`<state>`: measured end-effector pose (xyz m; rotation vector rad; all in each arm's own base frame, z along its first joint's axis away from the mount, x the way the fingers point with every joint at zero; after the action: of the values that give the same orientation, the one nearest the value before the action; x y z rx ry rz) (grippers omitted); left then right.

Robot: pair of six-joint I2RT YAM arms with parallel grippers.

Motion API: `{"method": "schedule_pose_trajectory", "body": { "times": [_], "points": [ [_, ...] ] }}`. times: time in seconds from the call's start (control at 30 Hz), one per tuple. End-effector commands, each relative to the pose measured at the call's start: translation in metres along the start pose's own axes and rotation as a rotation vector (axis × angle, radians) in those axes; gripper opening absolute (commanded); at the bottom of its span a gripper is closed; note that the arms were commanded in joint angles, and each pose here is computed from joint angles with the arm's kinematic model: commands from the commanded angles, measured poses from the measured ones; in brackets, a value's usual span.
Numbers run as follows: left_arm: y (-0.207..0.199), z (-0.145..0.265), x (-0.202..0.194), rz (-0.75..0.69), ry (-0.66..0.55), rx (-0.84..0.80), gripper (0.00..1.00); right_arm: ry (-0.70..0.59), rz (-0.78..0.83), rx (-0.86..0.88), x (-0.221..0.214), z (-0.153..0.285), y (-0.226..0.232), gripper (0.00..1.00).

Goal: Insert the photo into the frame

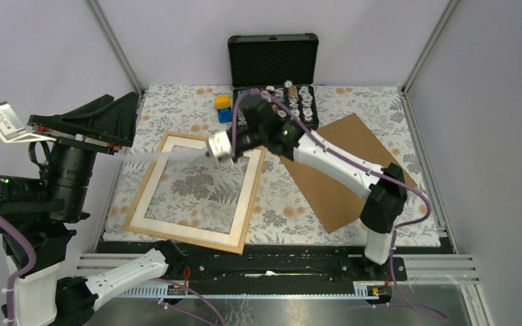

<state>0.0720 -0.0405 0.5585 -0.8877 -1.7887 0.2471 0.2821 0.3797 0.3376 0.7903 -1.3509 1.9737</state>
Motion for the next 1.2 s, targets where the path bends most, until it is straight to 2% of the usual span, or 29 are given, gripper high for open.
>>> {"method": "schedule_pose_trajectory", "body": {
  "times": [0.0, 0.1, 0.27, 0.3, 0.43, 0.47, 0.5, 0.53, 0.7, 0.83, 0.9, 1.0, 1.07, 1.17],
  "points": [
    [0.004, 0.006, 0.013, -0.003, -0.085, 0.033, 0.99, -0.030, 0.592, -0.035, 0.001, -0.006, 0.019, 0.00],
    [0.005, 0.003, 0.007, -0.011, -0.065, 0.039, 0.99, -0.029, 0.699, -0.011, -0.018, -0.020, 0.048, 0.00],
    [0.006, -0.004, -0.008, -0.007, -0.030, 0.038, 0.99, 0.082, 0.786, 0.058, -0.052, -0.038, 0.088, 0.02],
    [0.007, -0.006, -0.012, -0.003, -0.025, 0.037, 0.99, 0.096, 0.780, 0.073, -0.062, -0.039, 0.097, 0.08],
    [0.006, -0.015, -0.028, -0.004, 0.016, 0.029, 0.99, 0.126, 0.754, 0.037, -0.081, -0.038, 0.117, 0.51],
    [0.007, -0.018, -0.032, -0.010, 0.029, 0.029, 0.99, 0.141, 0.737, 0.032, -0.083, -0.036, 0.121, 0.59],
    [0.007, -0.020, -0.036, -0.012, 0.039, 0.034, 0.99, 0.152, 0.714, 0.029, -0.085, -0.033, 0.125, 0.83],
    [0.007, -0.022, -0.040, -0.014, 0.047, 0.038, 0.99, 0.158, 0.696, 0.030, -0.086, -0.029, 0.131, 0.97],
    [0.009, -0.029, -0.054, -0.025, 0.075, 0.045, 0.99, 0.203, 0.541, 0.048, -0.081, 0.003, 0.163, 0.99],
    [0.012, -0.035, -0.066, -0.034, 0.089, 0.052, 0.99, 0.307, 0.266, 0.090, -0.077, 0.037, 0.196, 1.00],
    [0.014, -0.040, -0.075, -0.039, 0.103, 0.059, 0.99, 0.376, 0.084, 0.181, -0.071, 0.055, 0.216, 1.00],
    [0.016, -0.049, -0.091, -0.041, 0.133, 0.075, 0.99, 0.432, -0.214, 0.176, -0.057, 0.074, 0.234, 1.00],
    [0.016, -0.056, -0.102, -0.038, 0.153, 0.079, 0.99, 0.418, -0.502, -0.015, -0.050, 0.076, 0.231, 1.00],
    [0.013, -0.066, -0.115, -0.040, 0.193, 0.062, 0.99, 0.510, -0.954, -0.450, -0.043, 0.075, 0.215, 1.00]
  ]
}}
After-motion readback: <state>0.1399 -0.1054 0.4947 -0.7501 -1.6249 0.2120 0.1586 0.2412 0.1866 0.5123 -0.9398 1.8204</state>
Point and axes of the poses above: each gripper's point midway between its finger pads, its own z axis back along the fingers, its own y axis along the line the jaws close on, x = y × z, the point moved 10 cm from there along z, back along the fingers, and after that the axes turned 6 degrees about z, right-handed, at the moved point
